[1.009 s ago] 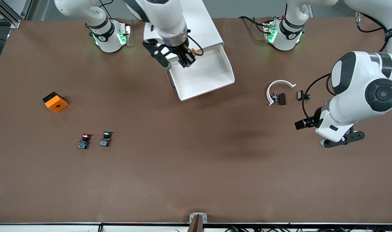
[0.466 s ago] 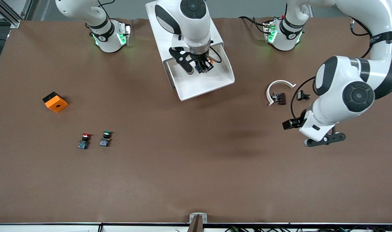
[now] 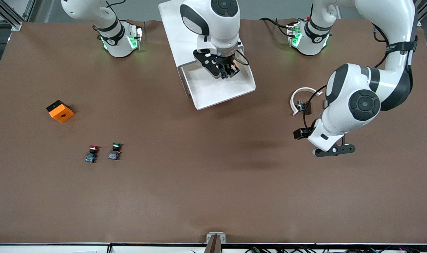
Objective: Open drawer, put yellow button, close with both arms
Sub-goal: 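Lower the yellow button into the open drawer and open the right gripper, then push the drawer shut with the left gripper while the right gripper withdraws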
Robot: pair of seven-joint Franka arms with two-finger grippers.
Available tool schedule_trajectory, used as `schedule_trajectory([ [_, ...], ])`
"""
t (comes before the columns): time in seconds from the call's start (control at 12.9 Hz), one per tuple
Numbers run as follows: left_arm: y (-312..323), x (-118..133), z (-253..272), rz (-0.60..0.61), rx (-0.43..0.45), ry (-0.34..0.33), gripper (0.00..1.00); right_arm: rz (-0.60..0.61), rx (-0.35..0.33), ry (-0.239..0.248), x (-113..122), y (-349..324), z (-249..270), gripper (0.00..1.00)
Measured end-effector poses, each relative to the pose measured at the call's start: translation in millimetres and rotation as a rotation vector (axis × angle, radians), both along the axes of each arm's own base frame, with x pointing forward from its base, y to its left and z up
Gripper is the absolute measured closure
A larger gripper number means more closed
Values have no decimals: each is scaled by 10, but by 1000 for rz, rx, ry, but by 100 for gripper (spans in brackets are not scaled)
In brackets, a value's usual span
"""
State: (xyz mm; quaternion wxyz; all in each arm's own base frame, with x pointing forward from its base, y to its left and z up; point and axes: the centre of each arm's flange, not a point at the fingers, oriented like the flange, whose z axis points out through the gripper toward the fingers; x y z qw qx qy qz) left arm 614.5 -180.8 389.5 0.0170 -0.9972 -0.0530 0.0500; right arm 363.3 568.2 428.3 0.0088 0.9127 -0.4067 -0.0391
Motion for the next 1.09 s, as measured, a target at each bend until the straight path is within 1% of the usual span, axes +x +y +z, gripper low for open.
schedule_trajectory([
  [0.23,-121,-94,-47,-23,-4,14,0,3,-12,3,22,54,-121,59],
  [0.54,-181,-110,-97,-33,-13,-3,0,6,-24,-11,69,61,-160,59],
  [0.62,-204,-115,-94,-37,-15,-5,0,7,-25,-13,79,56,-164,54],
  [0.78,-256,-131,-94,-46,-18,-5,0,30,-17,-23,110,60,-115,32],
  [0.93,-377,-179,-119,-66,-25,-4,0,104,8,-52,195,66,78,10],
  [1.01,-465,-215,-135,-78,-29,-1,0,160,7,-56,271,18,190,1],
  [1.09,-570,-262,-155,-78,-33,5,0,209,1,-53,392,-80,301,0],
])
